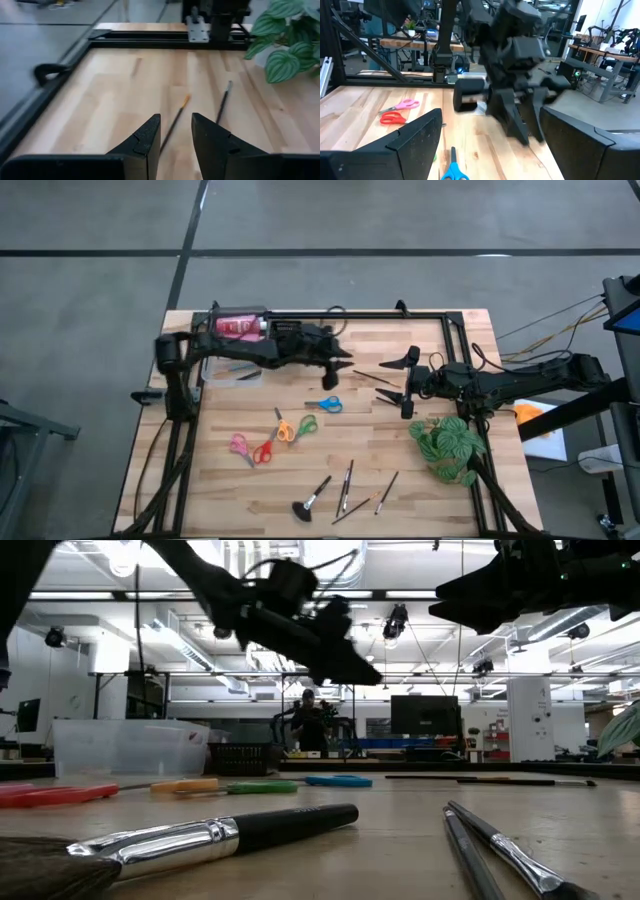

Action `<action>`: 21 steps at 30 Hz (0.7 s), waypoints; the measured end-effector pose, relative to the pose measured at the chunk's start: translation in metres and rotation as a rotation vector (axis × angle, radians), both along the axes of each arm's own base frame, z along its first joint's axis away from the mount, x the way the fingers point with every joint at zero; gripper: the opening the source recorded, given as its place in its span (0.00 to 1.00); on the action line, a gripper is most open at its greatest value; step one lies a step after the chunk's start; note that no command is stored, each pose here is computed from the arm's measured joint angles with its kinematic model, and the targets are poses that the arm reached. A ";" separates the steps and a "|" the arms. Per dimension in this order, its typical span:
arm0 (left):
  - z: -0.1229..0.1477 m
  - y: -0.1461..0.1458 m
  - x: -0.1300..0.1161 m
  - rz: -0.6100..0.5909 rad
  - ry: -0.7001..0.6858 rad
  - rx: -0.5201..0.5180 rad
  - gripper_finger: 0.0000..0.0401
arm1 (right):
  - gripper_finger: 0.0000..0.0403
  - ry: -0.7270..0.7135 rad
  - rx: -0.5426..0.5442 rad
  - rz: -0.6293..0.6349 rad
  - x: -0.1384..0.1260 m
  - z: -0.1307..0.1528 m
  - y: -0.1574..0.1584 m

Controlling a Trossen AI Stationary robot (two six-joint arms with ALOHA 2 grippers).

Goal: Pick & Place Paint Supplies
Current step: Put the black paint brush into the transparent bin

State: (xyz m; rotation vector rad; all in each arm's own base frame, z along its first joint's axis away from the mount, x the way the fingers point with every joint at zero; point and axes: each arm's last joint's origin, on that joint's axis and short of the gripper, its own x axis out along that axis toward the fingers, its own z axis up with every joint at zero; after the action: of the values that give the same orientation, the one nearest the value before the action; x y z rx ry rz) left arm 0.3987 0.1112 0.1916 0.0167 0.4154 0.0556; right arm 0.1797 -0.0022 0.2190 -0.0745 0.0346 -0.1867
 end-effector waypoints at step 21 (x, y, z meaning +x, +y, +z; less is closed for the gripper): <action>-0.072 0.000 0.095 -0.143 0.039 -0.054 0.28 | 0.82 0.001 0.000 0.000 0.000 0.000 0.000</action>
State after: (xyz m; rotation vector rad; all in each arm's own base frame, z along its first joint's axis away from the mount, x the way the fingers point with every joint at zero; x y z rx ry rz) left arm 0.4938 0.1109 0.1200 -0.0059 0.4531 -0.0973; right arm 0.1799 -0.0021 0.2188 -0.0747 0.0360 -0.1865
